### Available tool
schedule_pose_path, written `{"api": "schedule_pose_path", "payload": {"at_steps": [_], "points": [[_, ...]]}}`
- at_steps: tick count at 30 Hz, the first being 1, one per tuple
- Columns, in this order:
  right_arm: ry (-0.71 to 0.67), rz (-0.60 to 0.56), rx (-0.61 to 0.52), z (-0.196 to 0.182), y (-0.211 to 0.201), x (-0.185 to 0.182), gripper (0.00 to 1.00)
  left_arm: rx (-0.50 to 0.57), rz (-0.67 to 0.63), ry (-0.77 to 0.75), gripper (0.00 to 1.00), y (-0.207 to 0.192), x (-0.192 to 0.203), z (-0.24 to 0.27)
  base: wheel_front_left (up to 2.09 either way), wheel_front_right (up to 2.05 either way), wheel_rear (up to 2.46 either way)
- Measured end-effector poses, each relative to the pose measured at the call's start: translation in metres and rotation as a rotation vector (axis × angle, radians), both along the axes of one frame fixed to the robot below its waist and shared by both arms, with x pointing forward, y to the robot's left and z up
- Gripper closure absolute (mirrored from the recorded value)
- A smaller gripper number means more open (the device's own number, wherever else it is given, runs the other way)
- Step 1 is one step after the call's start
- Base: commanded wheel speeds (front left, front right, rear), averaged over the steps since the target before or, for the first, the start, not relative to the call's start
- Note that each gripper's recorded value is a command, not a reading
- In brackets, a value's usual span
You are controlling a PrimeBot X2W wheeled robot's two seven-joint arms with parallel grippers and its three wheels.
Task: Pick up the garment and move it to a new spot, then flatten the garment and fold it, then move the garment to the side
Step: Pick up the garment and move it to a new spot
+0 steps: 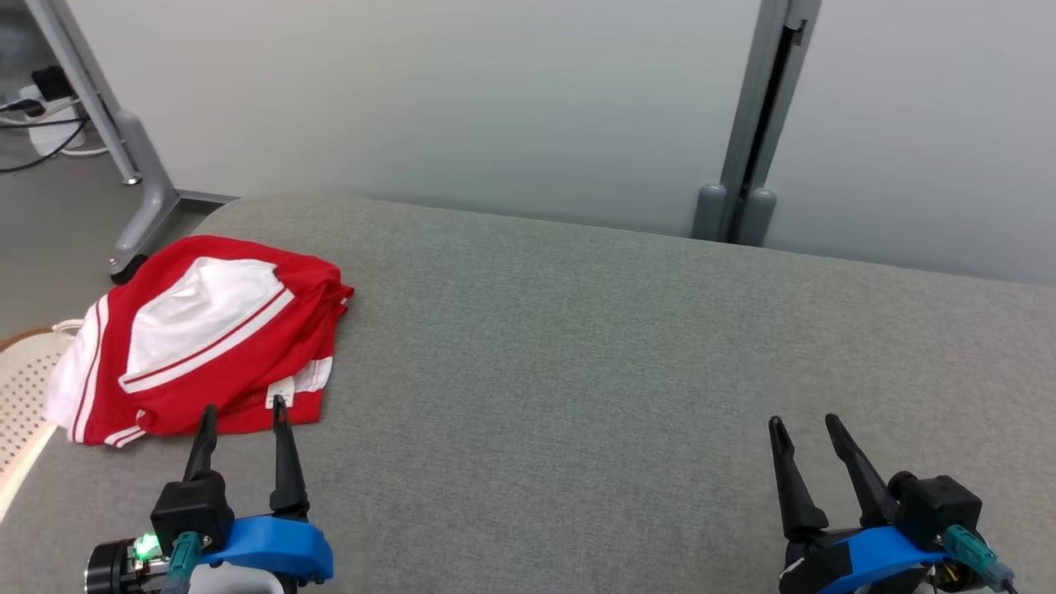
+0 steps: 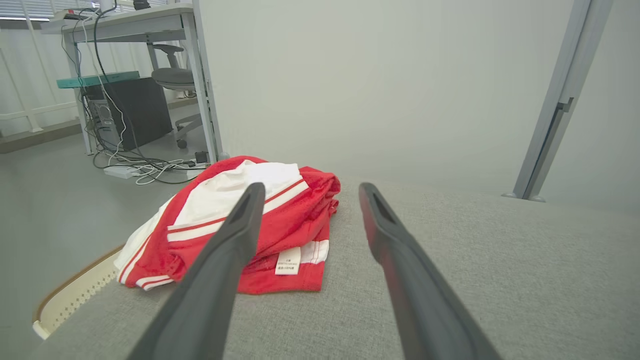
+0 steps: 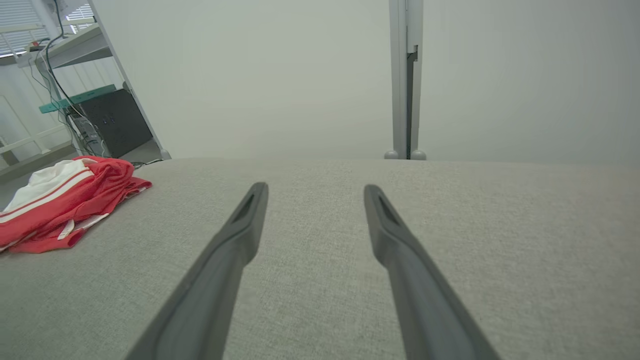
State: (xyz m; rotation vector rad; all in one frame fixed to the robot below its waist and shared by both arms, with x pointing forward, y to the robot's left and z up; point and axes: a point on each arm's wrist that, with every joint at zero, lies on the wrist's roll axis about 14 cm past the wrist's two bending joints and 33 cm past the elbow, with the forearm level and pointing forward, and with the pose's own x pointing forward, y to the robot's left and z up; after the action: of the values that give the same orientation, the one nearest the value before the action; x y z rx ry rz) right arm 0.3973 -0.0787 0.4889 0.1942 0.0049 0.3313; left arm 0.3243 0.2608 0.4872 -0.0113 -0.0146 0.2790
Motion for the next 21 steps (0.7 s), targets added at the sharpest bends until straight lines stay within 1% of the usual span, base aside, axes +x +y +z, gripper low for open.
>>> {"api": "schedule_pose_path", "payload": {"at_steps": [11,21], "points": [[0.003,0.123,-0.001,-0.001,0.045,0.004,0.0,0.007,0.147,-0.01,0.0,0.043,-0.04,0.003,0.0,0.0,0.0],[0.014,0.225,0.002,-0.004,0.082,0.006,0.0,0.012,0.267,-0.008,0.0,0.073,-0.076,0.003,0.0,0.0,0.0]]}}
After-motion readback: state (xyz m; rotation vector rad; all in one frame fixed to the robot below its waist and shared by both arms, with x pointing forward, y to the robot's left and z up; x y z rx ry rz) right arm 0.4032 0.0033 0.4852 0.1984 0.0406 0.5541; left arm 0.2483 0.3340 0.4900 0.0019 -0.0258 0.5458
